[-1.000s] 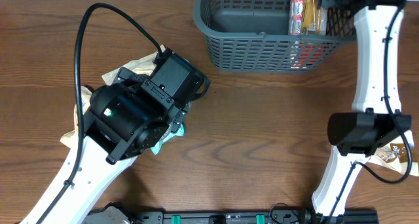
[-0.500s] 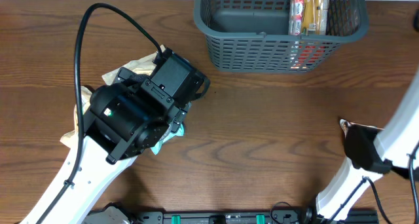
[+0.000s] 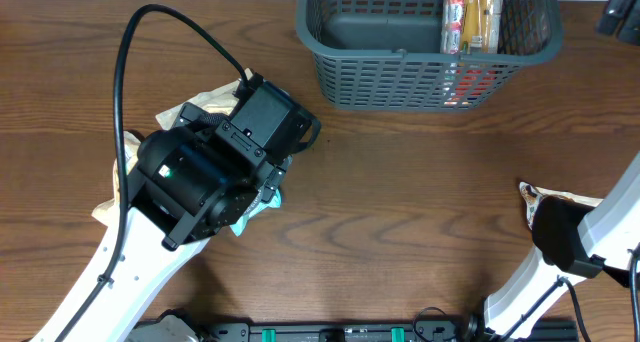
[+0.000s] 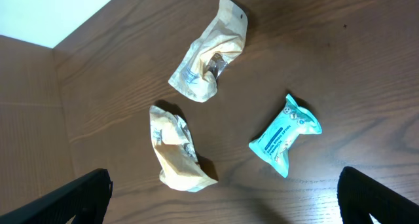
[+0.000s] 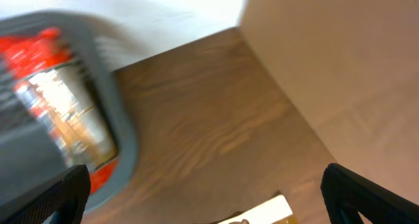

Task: Pack container
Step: 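Open the right gripper and move it to the Pawree pouch on the right, then lower the right gripper onto the Pawree pouch and grasp it, then carry the Pawree pouch with the right gripper into the basket and release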

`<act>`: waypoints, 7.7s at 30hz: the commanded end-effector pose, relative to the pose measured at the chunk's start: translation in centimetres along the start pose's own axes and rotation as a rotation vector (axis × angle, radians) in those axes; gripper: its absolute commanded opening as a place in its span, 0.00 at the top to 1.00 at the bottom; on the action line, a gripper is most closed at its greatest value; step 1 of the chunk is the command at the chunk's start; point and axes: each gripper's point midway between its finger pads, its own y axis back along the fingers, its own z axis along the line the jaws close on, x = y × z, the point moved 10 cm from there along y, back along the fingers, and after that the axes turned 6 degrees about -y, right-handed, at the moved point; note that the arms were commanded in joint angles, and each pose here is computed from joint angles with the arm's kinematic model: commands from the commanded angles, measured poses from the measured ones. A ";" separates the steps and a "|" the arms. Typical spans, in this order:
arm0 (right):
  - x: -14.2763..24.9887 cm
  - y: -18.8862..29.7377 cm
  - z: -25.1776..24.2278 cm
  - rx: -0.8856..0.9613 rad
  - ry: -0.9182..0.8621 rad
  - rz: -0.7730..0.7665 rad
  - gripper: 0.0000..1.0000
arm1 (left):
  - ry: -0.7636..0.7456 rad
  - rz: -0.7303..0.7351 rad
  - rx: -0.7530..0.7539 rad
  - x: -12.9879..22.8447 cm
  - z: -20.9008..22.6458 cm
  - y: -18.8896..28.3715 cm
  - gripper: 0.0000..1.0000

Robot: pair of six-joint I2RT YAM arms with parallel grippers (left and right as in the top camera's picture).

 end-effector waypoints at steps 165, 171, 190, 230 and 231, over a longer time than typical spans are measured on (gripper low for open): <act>-0.4 -3.2 -10.7 -0.674 -0.709 -0.186 0.99 | 0.009 0.015 -0.004 0.0 0.0 -0.2 0.01; -4.7 4.3 -4.7 -0.929 -0.465 -0.402 0.99 | 0.010 0.012 -0.004 0.0 0.0 -0.2 0.01; 3.3 -6.1 11.7 -0.759 0.138 -0.054 0.99 | 0.010 0.012 -0.003 0.0 0.0 -0.2 0.01; 10.5 -19.2 13.6 -0.512 0.357 0.295 0.89 | 0.004 0.023 -0.004 0.2 0.0 -0.2 0.01; 10.6 -19.2 13.6 -0.511 0.357 0.297 0.87 | 0.004 0.023 -0.004 0.2 0.0 -0.2 0.01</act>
